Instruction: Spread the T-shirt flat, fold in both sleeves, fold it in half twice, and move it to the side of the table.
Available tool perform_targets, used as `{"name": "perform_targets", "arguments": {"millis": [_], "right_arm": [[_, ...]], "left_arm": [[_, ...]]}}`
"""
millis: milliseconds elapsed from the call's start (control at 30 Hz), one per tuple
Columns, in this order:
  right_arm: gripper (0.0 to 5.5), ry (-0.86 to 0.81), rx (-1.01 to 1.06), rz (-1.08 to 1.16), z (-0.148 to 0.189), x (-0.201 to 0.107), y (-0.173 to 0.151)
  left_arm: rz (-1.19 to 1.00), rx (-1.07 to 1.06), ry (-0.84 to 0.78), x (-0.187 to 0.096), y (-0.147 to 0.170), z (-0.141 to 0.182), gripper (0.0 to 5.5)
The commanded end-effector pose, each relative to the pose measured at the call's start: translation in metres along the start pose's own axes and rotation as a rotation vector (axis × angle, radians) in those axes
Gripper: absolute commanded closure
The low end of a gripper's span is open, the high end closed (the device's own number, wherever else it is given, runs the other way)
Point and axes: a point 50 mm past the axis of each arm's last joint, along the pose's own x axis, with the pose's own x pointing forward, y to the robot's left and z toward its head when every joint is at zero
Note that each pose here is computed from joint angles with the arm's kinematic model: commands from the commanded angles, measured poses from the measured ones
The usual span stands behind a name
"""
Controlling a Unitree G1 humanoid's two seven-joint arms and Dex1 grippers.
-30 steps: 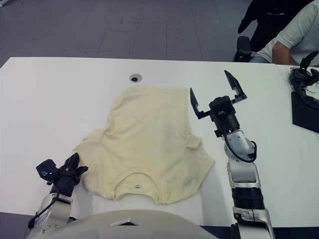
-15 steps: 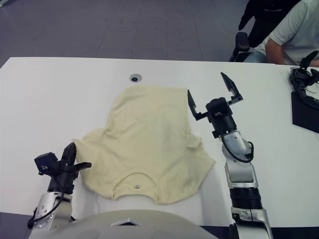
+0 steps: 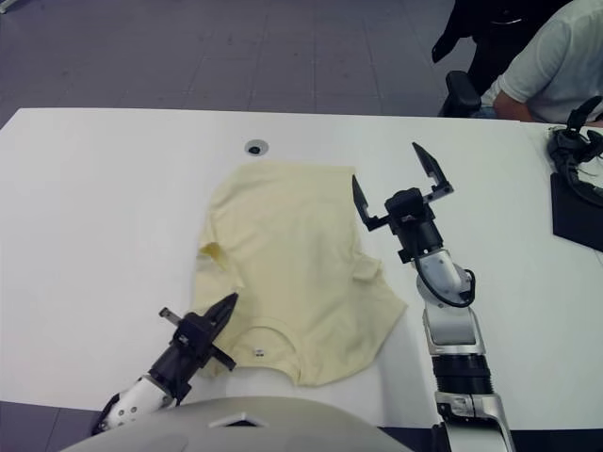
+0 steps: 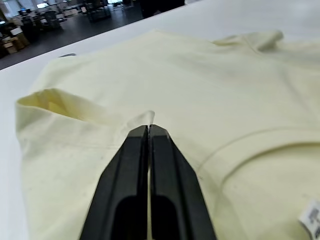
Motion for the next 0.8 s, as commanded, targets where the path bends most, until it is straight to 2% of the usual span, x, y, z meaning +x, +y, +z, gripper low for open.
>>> {"name": "perform_targets", "arguments": {"millis": [33,267,533,633,733,800], "right_arm": [[0.10,0.002,0.003,-0.003,-0.001,-0.001,0.000],[0.10,0.011,0.006,0.006,-0.003,-0.004,0.000],[0.10,0.010,0.145,0.017,-0.001,-0.016,-0.009],[0.10,0.025,0.273,0.034,-0.003,-0.025,-0.018],[0.10,0.097,0.447,0.031,-0.013,-0.040,-0.035],[0.10,0.166,0.609,0.111,-0.022,-0.055,-0.041]], "left_arm": [[-0.063,0.068,0.078,0.003,-0.003,-0.012,5.45],[-0.068,0.073,0.064,0.004,-0.003,-0.007,5.45],[-0.244,-0.063,-0.082,-0.004,-0.007,0.026,4.11],[-0.317,-0.115,-0.078,-0.008,0.001,0.031,3.68],[-0.267,-0.139,-0.113,-0.004,0.019,0.039,3.12],[-0.191,-0.205,-0.201,-0.003,0.035,0.055,2.80]]}}
